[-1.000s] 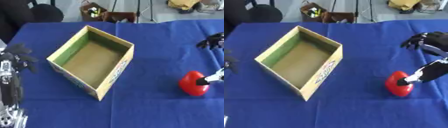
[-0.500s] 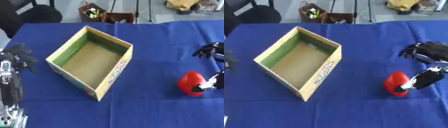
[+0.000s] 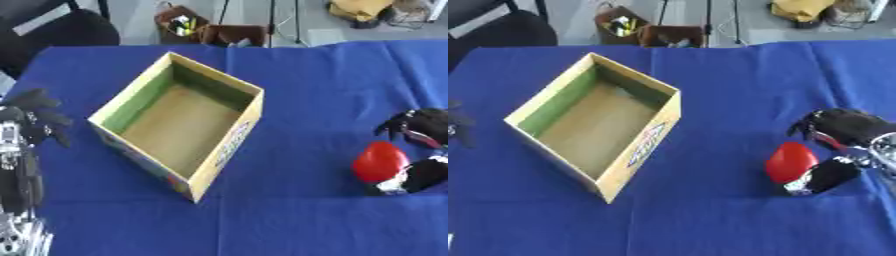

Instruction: Pick up objects on the table and place them in the box.

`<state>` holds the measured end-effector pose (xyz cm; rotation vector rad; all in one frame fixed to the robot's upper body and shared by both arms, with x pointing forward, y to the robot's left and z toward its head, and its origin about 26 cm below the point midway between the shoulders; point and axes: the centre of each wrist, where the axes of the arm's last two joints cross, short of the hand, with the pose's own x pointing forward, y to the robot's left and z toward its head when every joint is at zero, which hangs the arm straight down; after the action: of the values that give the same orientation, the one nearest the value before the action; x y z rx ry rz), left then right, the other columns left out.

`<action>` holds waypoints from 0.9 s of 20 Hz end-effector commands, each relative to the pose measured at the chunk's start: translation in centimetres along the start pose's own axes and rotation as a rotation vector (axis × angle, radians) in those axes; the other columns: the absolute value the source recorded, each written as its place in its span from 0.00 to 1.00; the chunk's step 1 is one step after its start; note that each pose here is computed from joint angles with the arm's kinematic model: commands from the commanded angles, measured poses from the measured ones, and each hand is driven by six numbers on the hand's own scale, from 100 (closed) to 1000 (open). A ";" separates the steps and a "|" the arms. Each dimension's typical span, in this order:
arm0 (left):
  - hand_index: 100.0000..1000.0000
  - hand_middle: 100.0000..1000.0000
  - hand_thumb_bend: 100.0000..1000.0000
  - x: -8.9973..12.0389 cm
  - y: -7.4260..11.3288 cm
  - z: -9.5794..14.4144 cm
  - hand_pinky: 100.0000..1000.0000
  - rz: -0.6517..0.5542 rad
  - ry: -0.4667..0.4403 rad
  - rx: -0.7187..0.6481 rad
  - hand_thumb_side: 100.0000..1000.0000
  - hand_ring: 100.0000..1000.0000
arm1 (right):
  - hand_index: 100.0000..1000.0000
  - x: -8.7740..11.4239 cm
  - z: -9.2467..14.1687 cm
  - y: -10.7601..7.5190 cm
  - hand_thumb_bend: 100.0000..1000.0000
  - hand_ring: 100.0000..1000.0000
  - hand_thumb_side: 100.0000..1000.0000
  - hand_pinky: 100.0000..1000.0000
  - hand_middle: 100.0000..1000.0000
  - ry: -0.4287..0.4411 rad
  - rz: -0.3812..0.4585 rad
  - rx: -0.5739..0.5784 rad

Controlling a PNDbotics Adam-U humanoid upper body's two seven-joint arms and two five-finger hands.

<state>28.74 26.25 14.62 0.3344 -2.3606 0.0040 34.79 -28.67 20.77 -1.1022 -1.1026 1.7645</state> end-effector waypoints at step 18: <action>0.72 0.52 0.00 0.6 0.3 -0.5 0.21 -0.006 -0.028 -0.004 0.92 0.44 | 0.77 0.6 0.0 0.2 0.41 0.42 0.75 0.35 0.44 0.014 -0.015 -0.057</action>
<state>28.77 26.23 14.67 0.3330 -2.3602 0.0014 34.71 -28.36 19.38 -1.1087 -1.1153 1.7281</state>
